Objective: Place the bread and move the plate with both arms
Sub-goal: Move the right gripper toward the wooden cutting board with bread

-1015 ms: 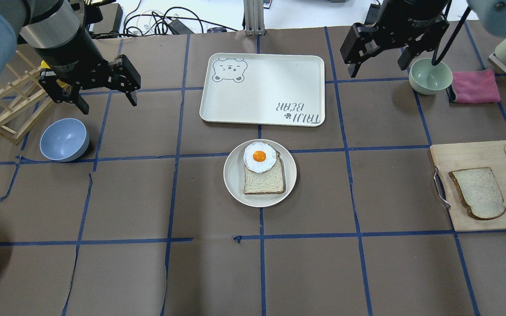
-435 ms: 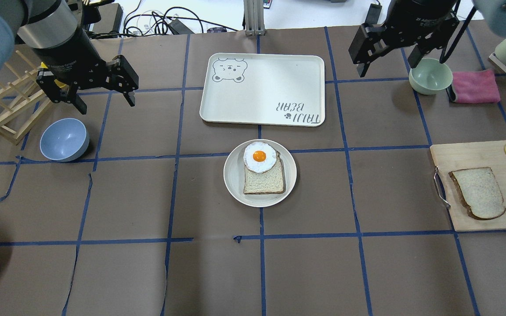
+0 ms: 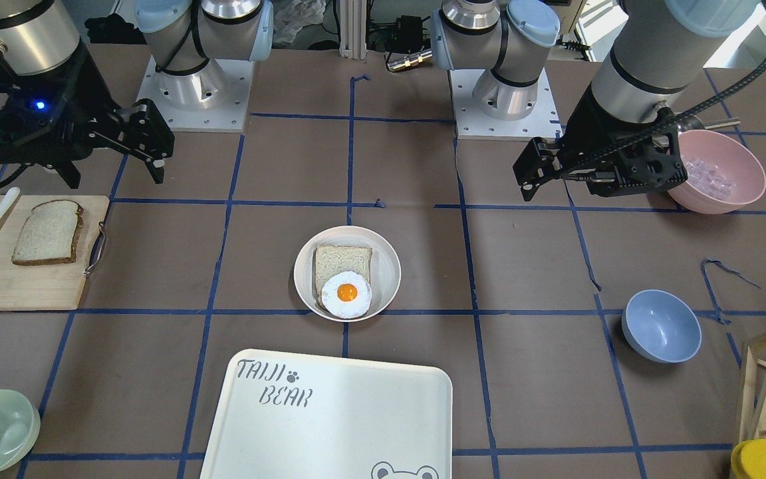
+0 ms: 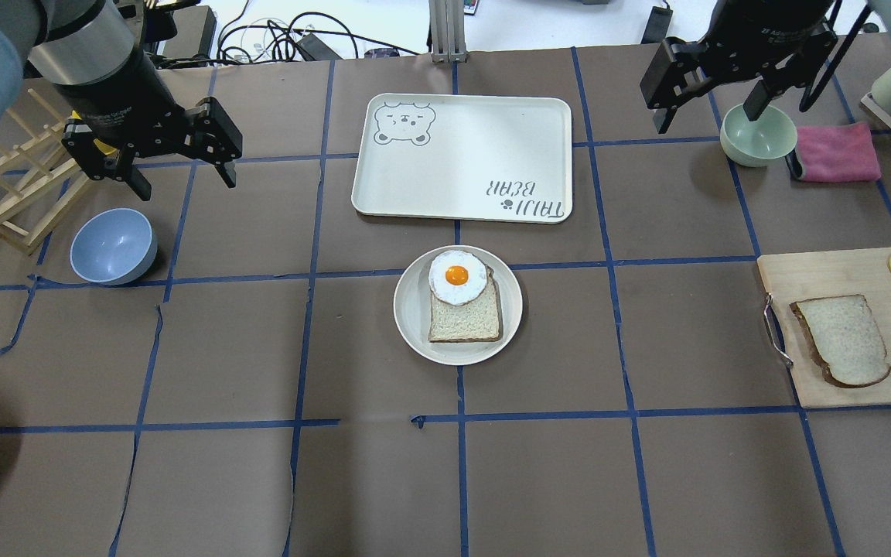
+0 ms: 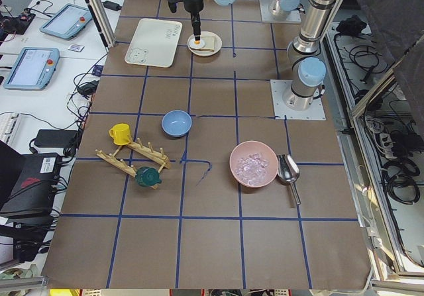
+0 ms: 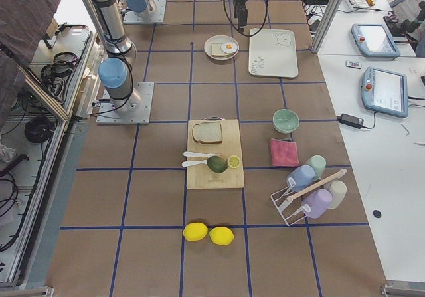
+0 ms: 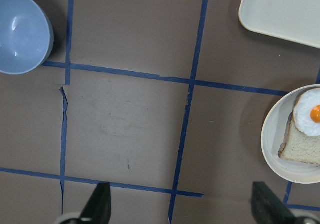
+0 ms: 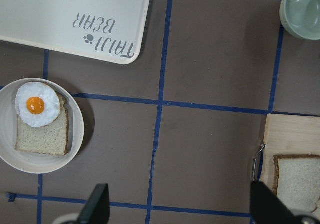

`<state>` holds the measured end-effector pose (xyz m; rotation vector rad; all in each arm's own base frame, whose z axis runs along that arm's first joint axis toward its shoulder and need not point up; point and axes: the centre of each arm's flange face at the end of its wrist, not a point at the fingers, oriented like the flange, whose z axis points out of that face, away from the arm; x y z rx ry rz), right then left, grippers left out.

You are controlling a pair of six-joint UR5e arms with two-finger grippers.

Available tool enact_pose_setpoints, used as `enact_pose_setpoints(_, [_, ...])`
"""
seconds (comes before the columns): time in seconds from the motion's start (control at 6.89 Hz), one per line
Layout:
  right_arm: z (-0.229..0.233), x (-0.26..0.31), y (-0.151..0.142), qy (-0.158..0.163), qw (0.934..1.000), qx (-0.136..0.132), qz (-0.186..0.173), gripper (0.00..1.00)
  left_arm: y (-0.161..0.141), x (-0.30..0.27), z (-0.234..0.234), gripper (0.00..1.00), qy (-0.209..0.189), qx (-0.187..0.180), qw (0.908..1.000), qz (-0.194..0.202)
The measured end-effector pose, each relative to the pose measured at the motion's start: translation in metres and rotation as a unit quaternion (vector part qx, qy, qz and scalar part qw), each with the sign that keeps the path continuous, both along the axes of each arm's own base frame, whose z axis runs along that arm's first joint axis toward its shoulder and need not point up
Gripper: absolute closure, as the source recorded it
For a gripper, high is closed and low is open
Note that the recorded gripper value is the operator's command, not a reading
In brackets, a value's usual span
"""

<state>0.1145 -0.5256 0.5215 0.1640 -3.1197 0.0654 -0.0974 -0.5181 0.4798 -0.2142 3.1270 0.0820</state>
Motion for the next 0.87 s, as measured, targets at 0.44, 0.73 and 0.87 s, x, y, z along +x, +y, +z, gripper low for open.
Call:
enact_pose_setpoints(0.44, [-0.0099, -0.0038, 0.0013, 0.006, 0.9999, 0.010, -0.003, 0.00, 0.0009, 0.0001, 0.0023, 0.00, 0.000, -0.003, 1.0000, 0.000])
enact_pose_setpoints(0.73, [-0.0059, 0.0007, 0.0024, 0.004, 1.0000, 0.002, -0.006, 0.00, 0.0009, 0.0001, 0.0025, 0.00, 0.000, -0.003, 1.0000, -0.001])
enact_pose_setpoints(0.87, [-0.0025, 0.0031, 0.0030, 0.003, 0.9999, -0.001, -0.016, 0.00, 0.0010, 0.0004, 0.0027, 0.00, -0.001, -0.003, 1.0000, -0.002])
